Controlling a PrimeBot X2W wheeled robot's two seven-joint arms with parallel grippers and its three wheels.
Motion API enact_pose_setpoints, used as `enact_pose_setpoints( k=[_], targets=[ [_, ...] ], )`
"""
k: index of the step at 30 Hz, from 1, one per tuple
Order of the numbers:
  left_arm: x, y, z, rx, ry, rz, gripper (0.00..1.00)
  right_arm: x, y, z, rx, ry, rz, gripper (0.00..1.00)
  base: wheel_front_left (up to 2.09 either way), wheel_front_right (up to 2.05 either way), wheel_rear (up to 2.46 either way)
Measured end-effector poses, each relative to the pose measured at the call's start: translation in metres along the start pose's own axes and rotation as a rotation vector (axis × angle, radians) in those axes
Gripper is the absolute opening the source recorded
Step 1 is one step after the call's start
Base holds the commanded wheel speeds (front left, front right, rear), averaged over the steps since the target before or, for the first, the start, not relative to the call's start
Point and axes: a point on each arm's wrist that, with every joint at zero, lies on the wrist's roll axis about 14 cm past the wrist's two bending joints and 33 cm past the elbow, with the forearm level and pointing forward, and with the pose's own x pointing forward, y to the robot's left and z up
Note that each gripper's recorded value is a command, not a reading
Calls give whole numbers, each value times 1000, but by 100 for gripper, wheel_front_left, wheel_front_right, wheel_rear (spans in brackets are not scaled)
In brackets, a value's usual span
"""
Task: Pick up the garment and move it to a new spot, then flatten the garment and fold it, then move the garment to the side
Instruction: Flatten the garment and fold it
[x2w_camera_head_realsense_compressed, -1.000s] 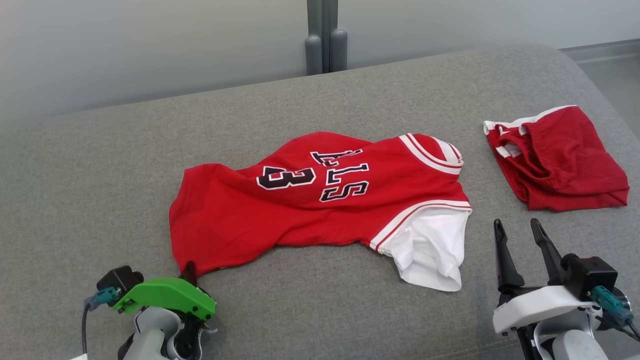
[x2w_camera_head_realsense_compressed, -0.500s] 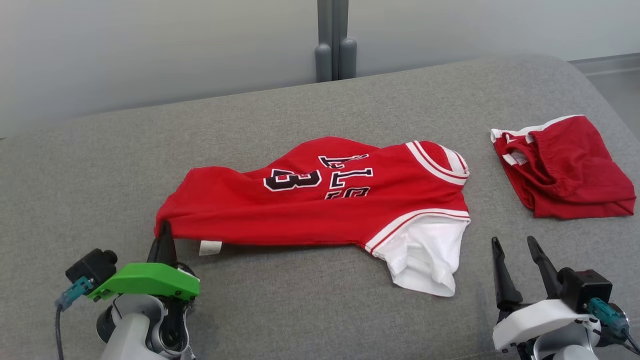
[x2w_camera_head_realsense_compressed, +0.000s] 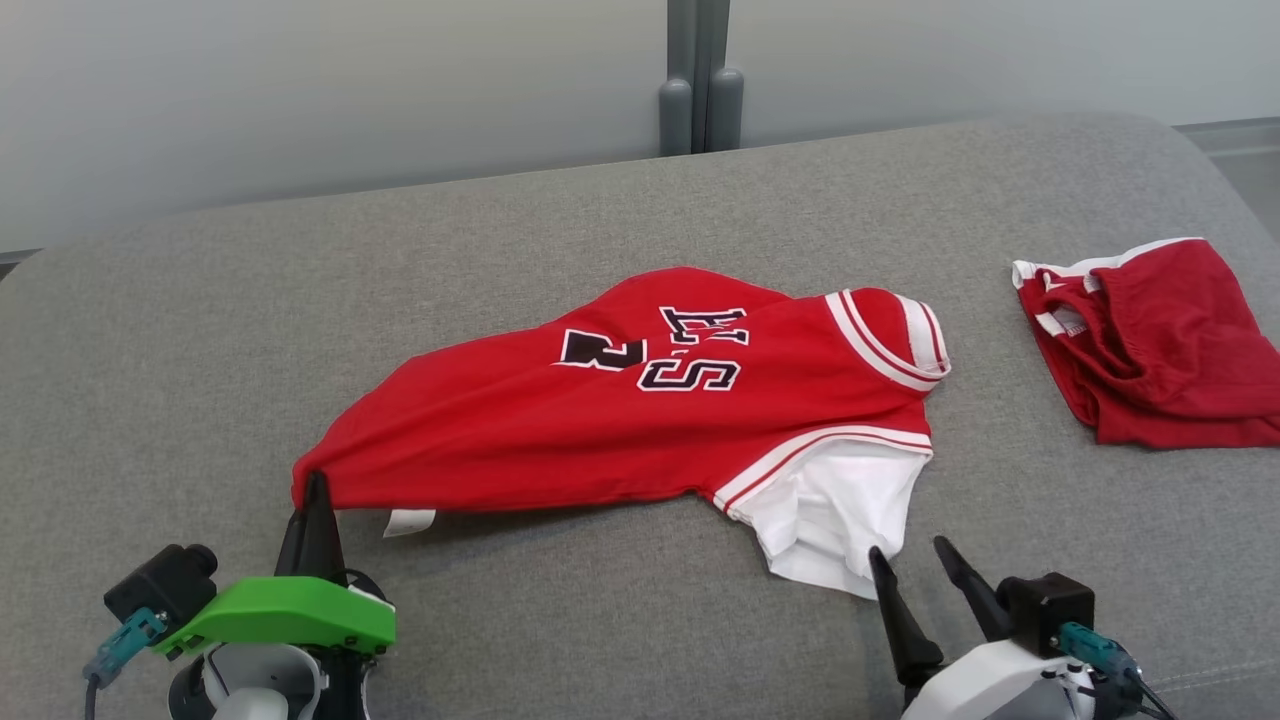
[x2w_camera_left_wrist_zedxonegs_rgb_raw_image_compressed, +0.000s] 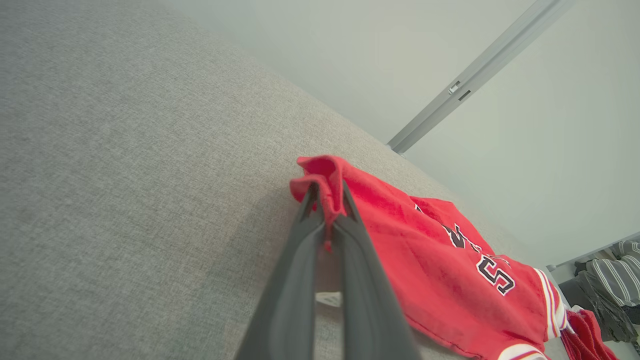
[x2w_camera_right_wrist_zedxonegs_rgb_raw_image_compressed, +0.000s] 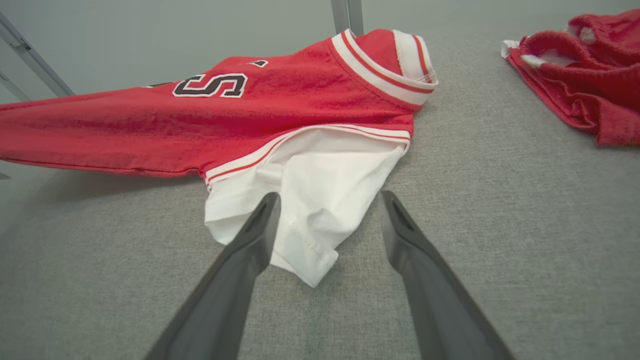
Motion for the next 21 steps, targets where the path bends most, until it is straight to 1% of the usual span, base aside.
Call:
enact_pose_setpoints(
  k=[3,8,21],
  targets=[
    [-2,-3,0,-7,1,1,0,5,15,-10,6,35,47,100,0,0,0],
    [-3,-4,0,-11,4,1,0,11,19,-18,-2,67,64,100,0,0,0],
    [-5,1,0,-11,9,18,0,21,7,-39,-7,142,35,100,0,0,0]
  ],
)
